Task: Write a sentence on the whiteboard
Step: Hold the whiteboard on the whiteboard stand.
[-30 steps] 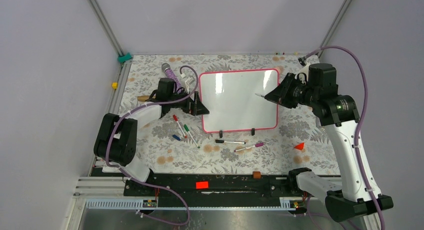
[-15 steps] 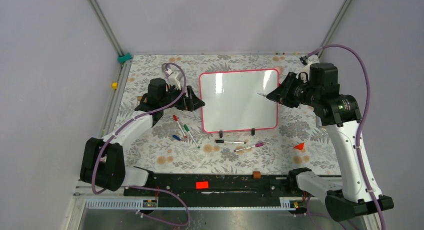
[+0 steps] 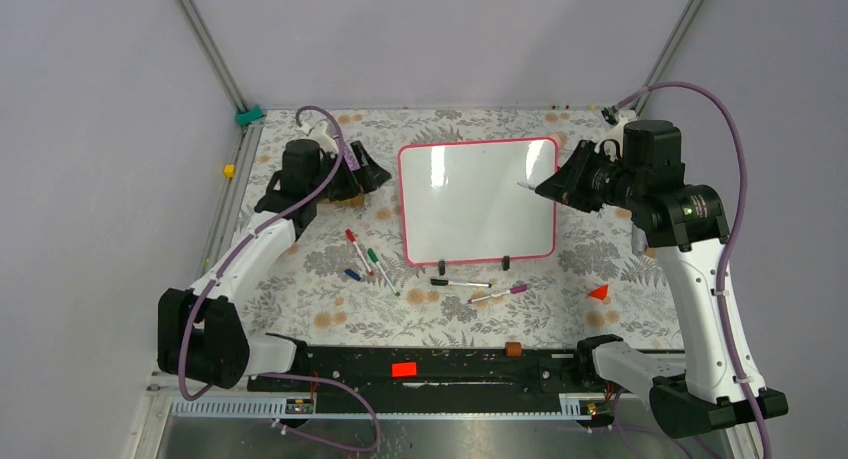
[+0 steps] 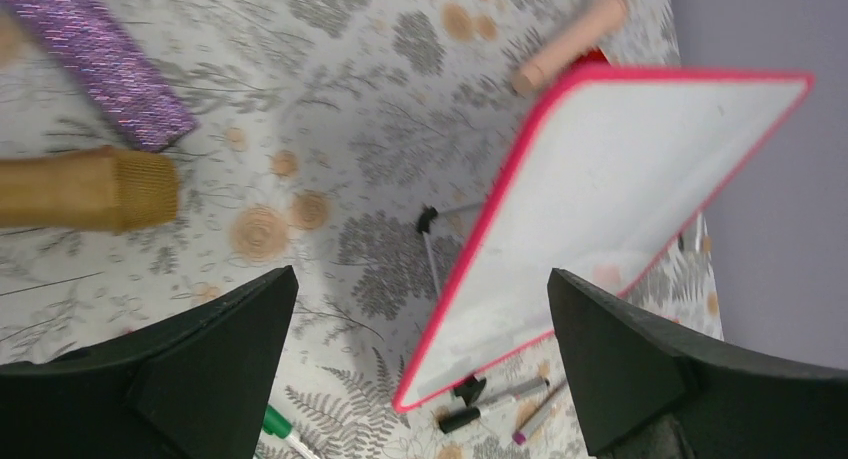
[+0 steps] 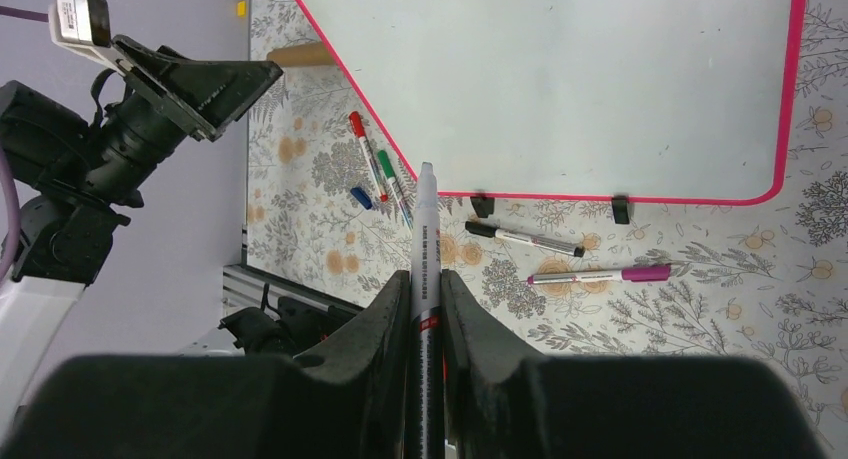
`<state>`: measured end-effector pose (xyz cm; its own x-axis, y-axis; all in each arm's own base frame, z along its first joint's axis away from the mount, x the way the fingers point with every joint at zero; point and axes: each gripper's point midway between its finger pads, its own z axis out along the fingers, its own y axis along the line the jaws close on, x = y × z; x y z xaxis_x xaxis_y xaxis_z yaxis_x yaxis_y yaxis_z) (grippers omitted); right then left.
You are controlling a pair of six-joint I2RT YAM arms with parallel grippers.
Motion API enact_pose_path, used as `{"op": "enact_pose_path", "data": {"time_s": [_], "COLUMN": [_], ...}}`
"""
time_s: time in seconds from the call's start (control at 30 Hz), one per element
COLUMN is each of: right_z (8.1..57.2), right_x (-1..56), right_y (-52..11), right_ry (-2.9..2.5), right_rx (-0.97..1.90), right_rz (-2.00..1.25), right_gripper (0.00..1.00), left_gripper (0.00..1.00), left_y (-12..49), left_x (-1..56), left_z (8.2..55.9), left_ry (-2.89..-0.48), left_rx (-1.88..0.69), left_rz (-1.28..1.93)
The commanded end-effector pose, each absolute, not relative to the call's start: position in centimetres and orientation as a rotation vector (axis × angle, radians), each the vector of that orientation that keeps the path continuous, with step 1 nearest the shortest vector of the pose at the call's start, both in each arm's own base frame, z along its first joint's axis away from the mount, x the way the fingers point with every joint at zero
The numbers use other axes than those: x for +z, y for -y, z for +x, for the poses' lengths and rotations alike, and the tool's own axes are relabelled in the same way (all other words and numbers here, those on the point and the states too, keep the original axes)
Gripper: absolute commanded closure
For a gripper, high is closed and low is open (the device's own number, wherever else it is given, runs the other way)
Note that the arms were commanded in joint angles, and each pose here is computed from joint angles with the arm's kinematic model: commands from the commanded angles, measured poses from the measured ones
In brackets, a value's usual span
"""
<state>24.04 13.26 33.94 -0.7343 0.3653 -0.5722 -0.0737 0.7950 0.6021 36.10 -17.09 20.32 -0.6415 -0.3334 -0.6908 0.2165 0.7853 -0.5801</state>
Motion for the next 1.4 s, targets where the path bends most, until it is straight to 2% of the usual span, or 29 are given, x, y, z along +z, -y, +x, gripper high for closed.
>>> {"op": "enact_pose_path", "data": {"time_s": [0.0,0.3,0.43,0.57,0.9,1.03,1.27,1.37], "right_z": [24.0,24.2,24.1,24.0,24.8,24.9,24.8,24.6], "right_x": [34.9,35.4,35.5,35.6,35.6,35.5,35.5,35.3], "right_y": [-13.3,-13.0,-12.9,-12.9,-13.1,-13.8,-14.0,-13.9], "right_ry": [-2.244,-2.215,-2.201,-2.197,-2.216,-2.227,-2.233,-2.227], "right_rx": [0.789,0.779,0.776,0.773,0.707,0.705,0.708,0.707], "right_rz": [0.181,0.186,0.189,0.176,0.103,0.070,0.076,0.089], "right_gripper": [1.00,1.00,1.00,1.00,1.00,1.00,1.00,1.00], "left_gripper": [0.01,0.01,0.01,0.01,0.01,0.06,0.05,0.05], "left_y": [13.1,13.6,14.1,13.9,17.2,19.4,21.2,21.1], "left_x": [21.1,25.2,26.8,28.0,31.3,31.9,33.5,33.4], "left_z": [37.7,37.5,38.9,40.6,42.8,43.9,42.8,42.8], "left_ry": [-2.074,-1.987,-1.956,-1.982,-1.995,-1.952,-1.798,-1.774], "left_rx": [-0.754,-0.842,-0.905,-0.860,-0.756,-0.825,-0.885,-0.887], "left_rz": [-0.348,-0.288,-0.362,-0.383,-0.228,-0.119,0.150,0.171]}}
